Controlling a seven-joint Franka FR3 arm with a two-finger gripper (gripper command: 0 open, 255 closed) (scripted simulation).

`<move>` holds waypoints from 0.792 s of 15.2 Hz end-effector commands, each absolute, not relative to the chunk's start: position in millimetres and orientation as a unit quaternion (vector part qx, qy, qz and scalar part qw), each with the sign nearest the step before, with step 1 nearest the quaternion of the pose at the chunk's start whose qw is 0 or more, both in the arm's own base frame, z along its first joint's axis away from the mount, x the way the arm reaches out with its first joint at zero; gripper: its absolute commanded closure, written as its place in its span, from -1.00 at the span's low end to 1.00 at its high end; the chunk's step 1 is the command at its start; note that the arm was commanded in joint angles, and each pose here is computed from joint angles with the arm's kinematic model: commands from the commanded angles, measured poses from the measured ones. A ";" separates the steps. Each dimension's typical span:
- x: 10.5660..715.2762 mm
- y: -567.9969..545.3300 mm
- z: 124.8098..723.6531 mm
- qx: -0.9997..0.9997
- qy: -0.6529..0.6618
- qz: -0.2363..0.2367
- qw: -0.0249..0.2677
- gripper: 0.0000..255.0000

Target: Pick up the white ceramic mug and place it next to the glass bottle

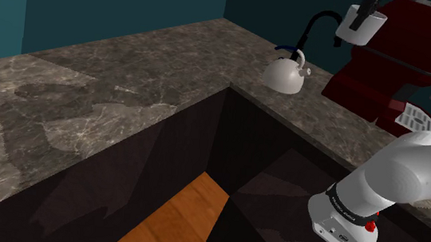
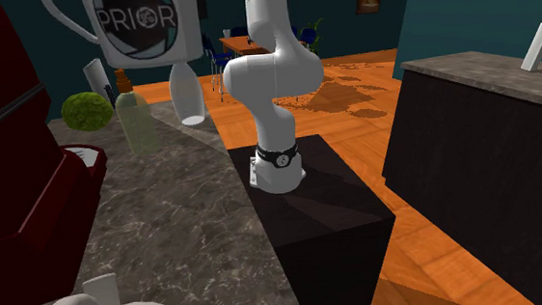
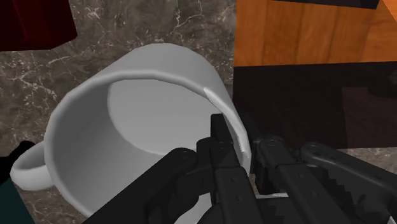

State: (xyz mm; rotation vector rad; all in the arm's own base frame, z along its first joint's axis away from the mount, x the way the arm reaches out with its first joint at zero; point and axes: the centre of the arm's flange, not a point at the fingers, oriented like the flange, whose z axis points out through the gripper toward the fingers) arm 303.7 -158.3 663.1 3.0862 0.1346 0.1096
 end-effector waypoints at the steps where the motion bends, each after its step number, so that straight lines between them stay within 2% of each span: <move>1: 278.1 -165.2 663.2 0.998 0.044 0.035 0.025 1.00; 12: 136.6 -198.0 663.4 0.998 0.044 0.035 0.025 1.00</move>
